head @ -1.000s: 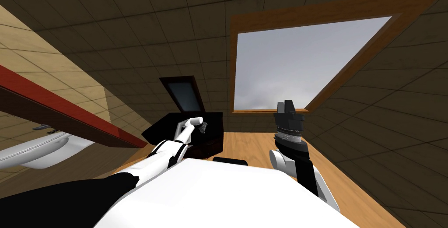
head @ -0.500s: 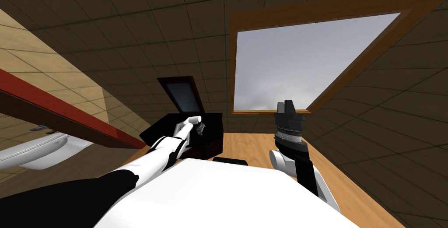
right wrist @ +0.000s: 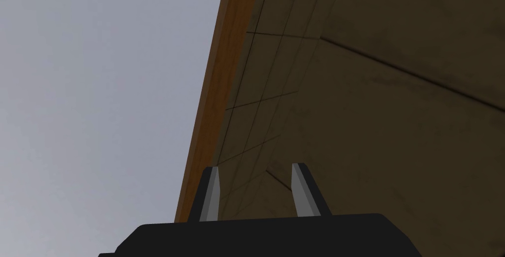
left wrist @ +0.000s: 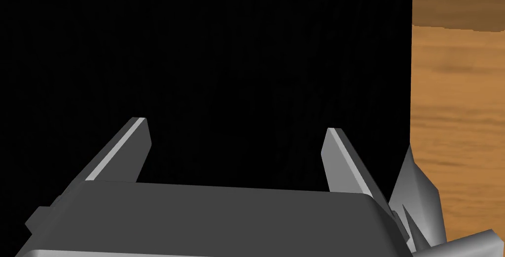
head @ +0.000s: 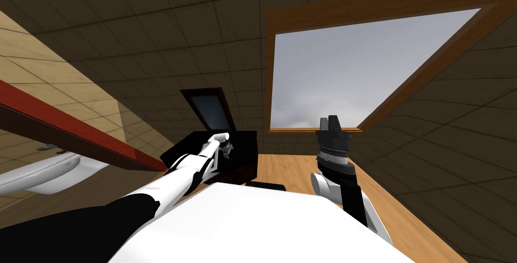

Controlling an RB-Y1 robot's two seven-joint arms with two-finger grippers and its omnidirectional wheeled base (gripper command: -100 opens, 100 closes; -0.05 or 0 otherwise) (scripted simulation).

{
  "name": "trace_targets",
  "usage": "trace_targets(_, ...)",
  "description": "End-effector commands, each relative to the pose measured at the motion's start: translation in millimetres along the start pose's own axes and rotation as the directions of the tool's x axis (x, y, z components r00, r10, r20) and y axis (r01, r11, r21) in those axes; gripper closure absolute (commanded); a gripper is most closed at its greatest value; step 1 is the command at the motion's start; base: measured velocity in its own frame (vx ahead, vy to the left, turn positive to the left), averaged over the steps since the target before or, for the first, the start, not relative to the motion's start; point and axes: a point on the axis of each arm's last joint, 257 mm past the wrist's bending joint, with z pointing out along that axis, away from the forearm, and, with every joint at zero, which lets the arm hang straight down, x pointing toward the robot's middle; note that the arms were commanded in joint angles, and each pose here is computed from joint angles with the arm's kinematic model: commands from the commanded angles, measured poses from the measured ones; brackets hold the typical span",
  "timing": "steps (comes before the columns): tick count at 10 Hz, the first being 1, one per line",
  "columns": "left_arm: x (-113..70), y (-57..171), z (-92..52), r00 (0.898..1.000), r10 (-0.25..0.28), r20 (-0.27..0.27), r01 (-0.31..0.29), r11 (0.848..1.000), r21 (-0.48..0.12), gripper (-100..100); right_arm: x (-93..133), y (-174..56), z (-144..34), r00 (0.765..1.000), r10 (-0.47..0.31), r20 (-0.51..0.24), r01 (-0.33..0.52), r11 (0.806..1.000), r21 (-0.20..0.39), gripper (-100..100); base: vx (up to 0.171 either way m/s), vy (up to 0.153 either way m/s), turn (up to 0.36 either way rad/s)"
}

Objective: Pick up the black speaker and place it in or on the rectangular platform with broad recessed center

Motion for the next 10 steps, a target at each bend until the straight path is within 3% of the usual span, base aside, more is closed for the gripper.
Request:
trace_targets(1, 0.0, 0, 0.0, 1.000, 0.000, 0.000, 0.000, 1.000, 0.000, -100, 0, 0, 0.0, 1.000, 0.000, 0.000, 0.000, 1.000, 0.000, 0, 0.000, 0.000, 0.000)
trace_targets(2, -0.8, 1, -0.1, 1.000, -0.001, 0.000, 0.001, 1.000, -0.005, 0, 0, 0, 0.0, 1.000, 0.000, 0.000, 0.000, 1.000, 0.000, 0, 0.000, 0.000, 0.000)
trace_targets(3, 2.9, 7, 12.8, 1.000, -0.004, 0.000, 0.004, 1.000, -0.005, -100, 0, 0, 0.0, 1.000, 0.000, 0.000, 0.000, 1.000, 0.000, 0, -0.004, 0.005, -0.016)
trace_targets(5, 6.6, 13, 25.5, 1.000, -0.007, 0.000, 0.007, 1.000, -0.005, -100, 0, 0, 0.0, 1.000, 0.000, 0.000, 0.000, 1.000, 0.000, 0, -0.005, 0.006, -0.018)
trace_targets(6, 6.4, 11, 21.0, 1.000, -0.005, 0.000, 0.005, 1.000, -0.007, -100, 0, 0, 0.0, 1.000, 0.000, 0.000, 0.000, 1.000, 0.000, 0, 0.000, 0.000, 0.000)
trace_targets(7, 6.6, 11, 21.8, 1.000, -0.005, 0.000, 0.005, 1.000, -0.005, 100, 0, 0, 0.0, 1.000, 0.000, 0.000, 0.000, 1.000, 0.000, 0, 0.000, 0.000, 0.000)
trace_targets(10, 6.6, 11, 21.8, 1.000, -0.006, 0.000, 0.006, 1.000, -0.006, 100, 0, 0, 0.0, 1.000, 0.000, 0.000, 0.000, 1.000, 0.000, 0, 0.000, 0.000, 0.000)
